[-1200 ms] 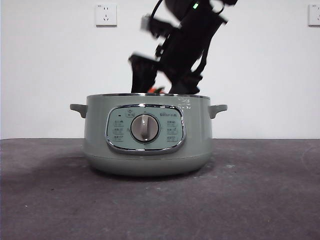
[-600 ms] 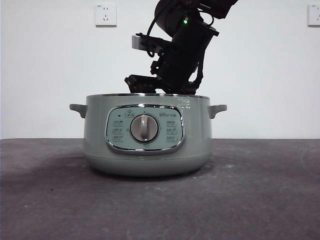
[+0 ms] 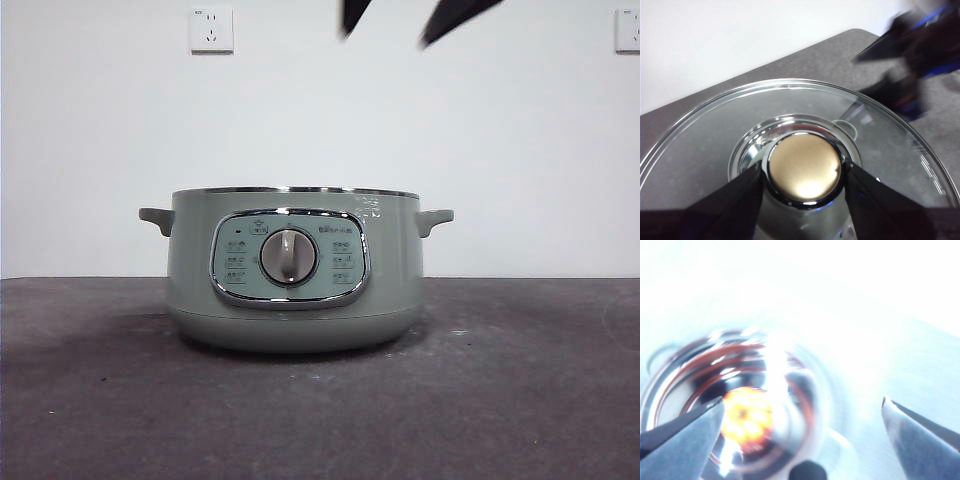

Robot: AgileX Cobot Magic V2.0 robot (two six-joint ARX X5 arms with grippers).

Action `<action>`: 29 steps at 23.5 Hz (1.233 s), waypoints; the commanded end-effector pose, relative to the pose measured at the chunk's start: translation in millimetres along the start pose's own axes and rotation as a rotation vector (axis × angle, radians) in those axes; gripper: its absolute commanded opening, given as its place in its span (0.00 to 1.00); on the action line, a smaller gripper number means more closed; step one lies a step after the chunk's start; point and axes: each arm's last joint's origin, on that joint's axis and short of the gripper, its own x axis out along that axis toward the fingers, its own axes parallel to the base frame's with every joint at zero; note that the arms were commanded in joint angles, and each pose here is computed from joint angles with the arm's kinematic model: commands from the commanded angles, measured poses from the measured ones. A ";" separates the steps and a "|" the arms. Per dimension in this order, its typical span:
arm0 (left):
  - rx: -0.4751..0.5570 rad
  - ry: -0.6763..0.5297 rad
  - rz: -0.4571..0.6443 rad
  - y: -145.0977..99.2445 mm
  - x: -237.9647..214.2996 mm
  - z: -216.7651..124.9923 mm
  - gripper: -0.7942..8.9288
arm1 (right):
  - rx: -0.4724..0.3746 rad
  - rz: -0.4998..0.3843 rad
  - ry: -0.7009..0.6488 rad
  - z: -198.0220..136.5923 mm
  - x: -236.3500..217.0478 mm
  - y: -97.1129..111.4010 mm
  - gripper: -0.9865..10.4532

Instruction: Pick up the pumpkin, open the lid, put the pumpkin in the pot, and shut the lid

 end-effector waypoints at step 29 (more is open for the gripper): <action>0.032 0.121 -0.102 24.4 207.1 -44.2 0.07 | 0.069 -0.008 -0.147 -25.2 -174.2 -21.1 0.58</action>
